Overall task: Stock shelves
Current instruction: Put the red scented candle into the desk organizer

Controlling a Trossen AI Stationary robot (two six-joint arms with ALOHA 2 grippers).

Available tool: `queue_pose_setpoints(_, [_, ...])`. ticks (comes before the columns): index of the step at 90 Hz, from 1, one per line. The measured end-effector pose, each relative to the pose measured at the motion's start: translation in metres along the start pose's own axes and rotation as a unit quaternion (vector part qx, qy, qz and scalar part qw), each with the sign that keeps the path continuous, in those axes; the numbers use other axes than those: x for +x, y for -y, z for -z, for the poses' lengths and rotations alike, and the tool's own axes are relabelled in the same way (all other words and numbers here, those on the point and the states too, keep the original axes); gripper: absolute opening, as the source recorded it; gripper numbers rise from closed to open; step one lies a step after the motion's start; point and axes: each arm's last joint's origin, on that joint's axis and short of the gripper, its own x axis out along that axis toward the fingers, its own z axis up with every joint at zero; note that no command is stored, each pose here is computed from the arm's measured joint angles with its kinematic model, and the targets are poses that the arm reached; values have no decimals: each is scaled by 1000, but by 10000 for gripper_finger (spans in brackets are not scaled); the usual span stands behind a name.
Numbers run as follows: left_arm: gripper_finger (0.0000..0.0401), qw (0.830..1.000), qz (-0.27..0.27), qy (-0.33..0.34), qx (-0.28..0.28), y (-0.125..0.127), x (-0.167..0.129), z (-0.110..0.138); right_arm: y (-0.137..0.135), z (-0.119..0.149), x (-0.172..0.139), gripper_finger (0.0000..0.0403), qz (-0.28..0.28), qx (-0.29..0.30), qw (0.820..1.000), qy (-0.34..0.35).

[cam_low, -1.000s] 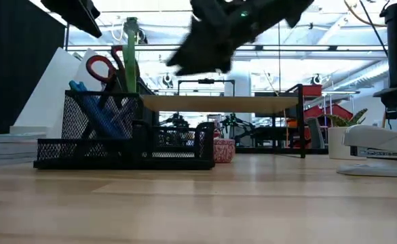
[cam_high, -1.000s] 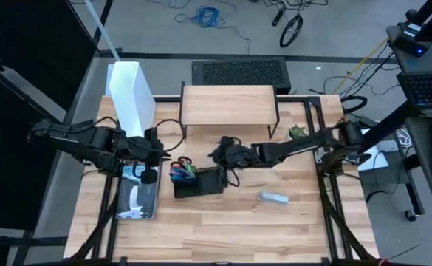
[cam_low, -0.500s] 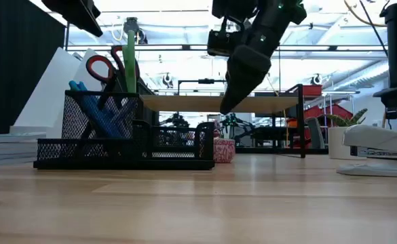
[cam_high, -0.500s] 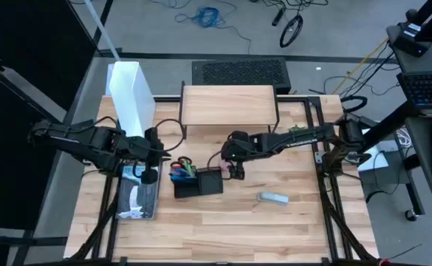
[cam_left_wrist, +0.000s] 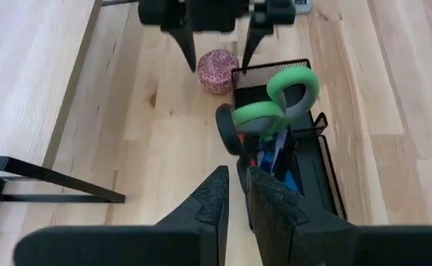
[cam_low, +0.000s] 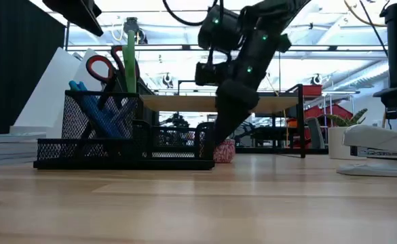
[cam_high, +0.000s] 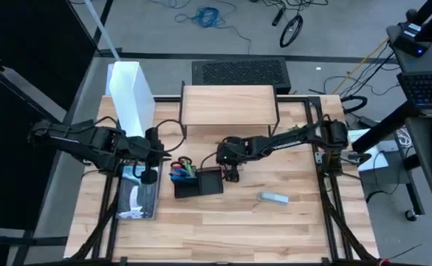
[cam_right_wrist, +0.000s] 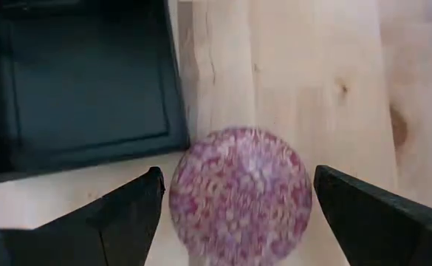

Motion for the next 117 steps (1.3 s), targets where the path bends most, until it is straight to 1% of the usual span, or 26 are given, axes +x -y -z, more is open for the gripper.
queue_pose_setpoints(7, [38,1000,0,0,-2,0,0,0,0,2,10,329,0,-4,1000,-7])
queue_pose_setpoints(13, [38,1000,0,1,-2,0,0,0,0,7,18,329,-1,-10,1000,-26])
queue_pose_setpoints(18, [38,1000,0,2,-3,0,0,0,-1,8,21,328,-2,-10,999,-30])
queue_pose_setpoints(29, [38,1000,1,14,-4,0,0,-3,-2,8,21,310,-2,10,999,-31])
queue_pose_setpoints(43, [38,999,1,34,2,0,0,-7,-2,3,20,275,0,21,1000,-6])
queue_pose_setpoints(54, [38,999,0,37,3,0,0,-7,-2,4,19,273,1,23,1000,-10])
queue_pose_setpoints(65, [38,999,0,33,4,0,0,-7,0,7,8,273,12,30,999,-33])
queue_pose_setpoints(75, [38,999,-1,33,3,0,0,-6,2,8,-13,273,30,37,998,-44])
queue_pose_setpoints(84, [38,999,-1,33,5,0,0,-6,1,1,-38,273,28,65,998,-5])
queue_pose_setpoints(91, [38,999,-2,34,4,0,0,-7,-8,-9,-54,273,13,77,995,54])
queue_pose_setpoints(96, [38,999,-6,33,4,0,0,-6,-19,-17,-60,273,-4,74,992,97])
queue_pose_setpoints(102, [38,999,-12,34,5,0,0,-7,-32,-25,-63,273,-25,61,988,142])
queue_pose_setpoints(107, [38,999,-15,34,7,-1,0,-7,-44,-29,-58,273,-39,43,984,167])
queue_pose_setpoints(112, [38,999,-16,34,6,-1,0,-7,-54,-30,-50,273,-45,26,983,174])
queue_pose_setpoints(117, [38,999,-16,34,6,-1,0,-7,-61,-27,-39,273,-47,16,986,161])
